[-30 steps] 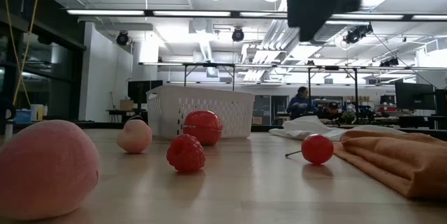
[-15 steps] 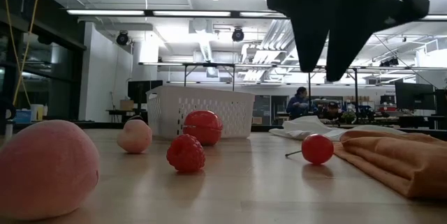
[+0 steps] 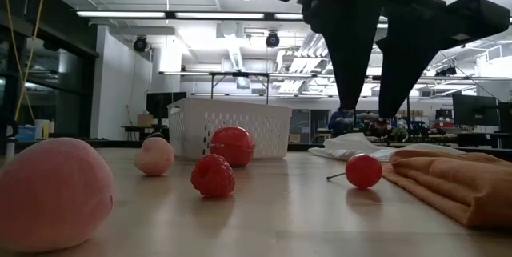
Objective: Pick and placing Produce into tupperware
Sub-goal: Put the red cherry in the basket
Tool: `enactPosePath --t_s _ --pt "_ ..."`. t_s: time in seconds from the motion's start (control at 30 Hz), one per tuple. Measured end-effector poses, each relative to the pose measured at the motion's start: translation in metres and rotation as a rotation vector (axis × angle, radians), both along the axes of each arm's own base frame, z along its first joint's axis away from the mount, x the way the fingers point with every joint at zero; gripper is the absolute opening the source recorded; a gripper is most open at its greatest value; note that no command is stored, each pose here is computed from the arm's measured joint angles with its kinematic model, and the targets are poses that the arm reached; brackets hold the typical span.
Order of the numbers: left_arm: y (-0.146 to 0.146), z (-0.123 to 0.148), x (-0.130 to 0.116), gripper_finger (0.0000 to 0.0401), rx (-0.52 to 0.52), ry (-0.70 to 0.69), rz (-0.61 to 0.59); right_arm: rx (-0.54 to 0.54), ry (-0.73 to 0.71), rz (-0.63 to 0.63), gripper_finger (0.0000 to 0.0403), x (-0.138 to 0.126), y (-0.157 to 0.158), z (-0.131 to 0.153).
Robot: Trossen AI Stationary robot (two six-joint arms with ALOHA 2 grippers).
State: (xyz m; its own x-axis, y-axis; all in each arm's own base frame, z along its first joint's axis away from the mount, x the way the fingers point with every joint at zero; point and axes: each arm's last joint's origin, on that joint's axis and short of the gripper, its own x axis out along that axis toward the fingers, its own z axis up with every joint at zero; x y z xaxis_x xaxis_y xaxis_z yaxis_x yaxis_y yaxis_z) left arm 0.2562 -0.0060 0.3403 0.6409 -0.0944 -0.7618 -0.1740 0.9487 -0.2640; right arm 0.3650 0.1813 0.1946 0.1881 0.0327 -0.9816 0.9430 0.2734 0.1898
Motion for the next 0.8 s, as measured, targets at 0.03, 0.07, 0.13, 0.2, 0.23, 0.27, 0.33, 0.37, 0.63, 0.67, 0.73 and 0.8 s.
enactPosePath --t_s 0.03,0.07,0.13,0.2,0.23,0.27,0.33,0.37,0.63,0.67,0.73,0.8 --pt "0.000 0.000 0.000 0.0003 0.001 0.000 -0.001 0.000 0.002 -0.004 0.0149 0.000 0.000 0.000" --pt "0.000 0.000 0.000 0.0003 0.004 0.000 -0.005 0.000 0.003 -0.008 0.0157 0.000 0.000 -0.001" --pt "0.000 0.000 0.000 0.0003 0.007 0.000 -0.008 -0.002 0.013 -0.025 0.0171 0.000 0.000 -0.003" --pt "0.000 0.000 0.000 0.0003 0.007 0.002 -0.008 -0.008 0.012 -0.034 0.0182 0.001 0.000 -0.006" --pt "0.000 0.000 0.000 0.0003 0.007 0.004 -0.008 -0.008 0.014 -0.047 0.0186 0.002 0.000 -0.007" --pt "0.000 0.000 -0.001 0.0003 0.007 0.007 -0.008 -0.011 0.023 -0.055 0.0187 0.002 0.000 -0.010" --pt "0.000 -0.001 -0.001 0.0003 0.007 0.008 -0.008 -0.011 0.029 -0.070 0.0189 0.004 0.001 -0.015" --pt "0.000 -0.001 -0.001 0.0003 0.007 0.011 -0.008 -0.011 0.036 -0.075 0.0189 0.004 0.002 -0.019" --pt "0.000 -0.001 -0.001 0.0003 0.007 0.015 -0.009 -0.008 0.052 -0.079 0.0189 0.008 0.003 -0.031" --pt "0.000 -0.001 -0.001 0.0003 0.007 0.015 -0.008 -0.009 0.054 -0.080 0.0189 0.009 0.003 -0.032" --pt "0.000 -0.001 -0.001 0.0003 0.007 0.015 -0.008 -0.011 0.059 -0.082 0.0189 0.009 0.002 -0.035" --pt "0.000 -0.001 -0.001 0.0003 0.007 0.017 -0.008 -0.010 0.058 -0.084 0.0189 0.011 0.002 -0.038"
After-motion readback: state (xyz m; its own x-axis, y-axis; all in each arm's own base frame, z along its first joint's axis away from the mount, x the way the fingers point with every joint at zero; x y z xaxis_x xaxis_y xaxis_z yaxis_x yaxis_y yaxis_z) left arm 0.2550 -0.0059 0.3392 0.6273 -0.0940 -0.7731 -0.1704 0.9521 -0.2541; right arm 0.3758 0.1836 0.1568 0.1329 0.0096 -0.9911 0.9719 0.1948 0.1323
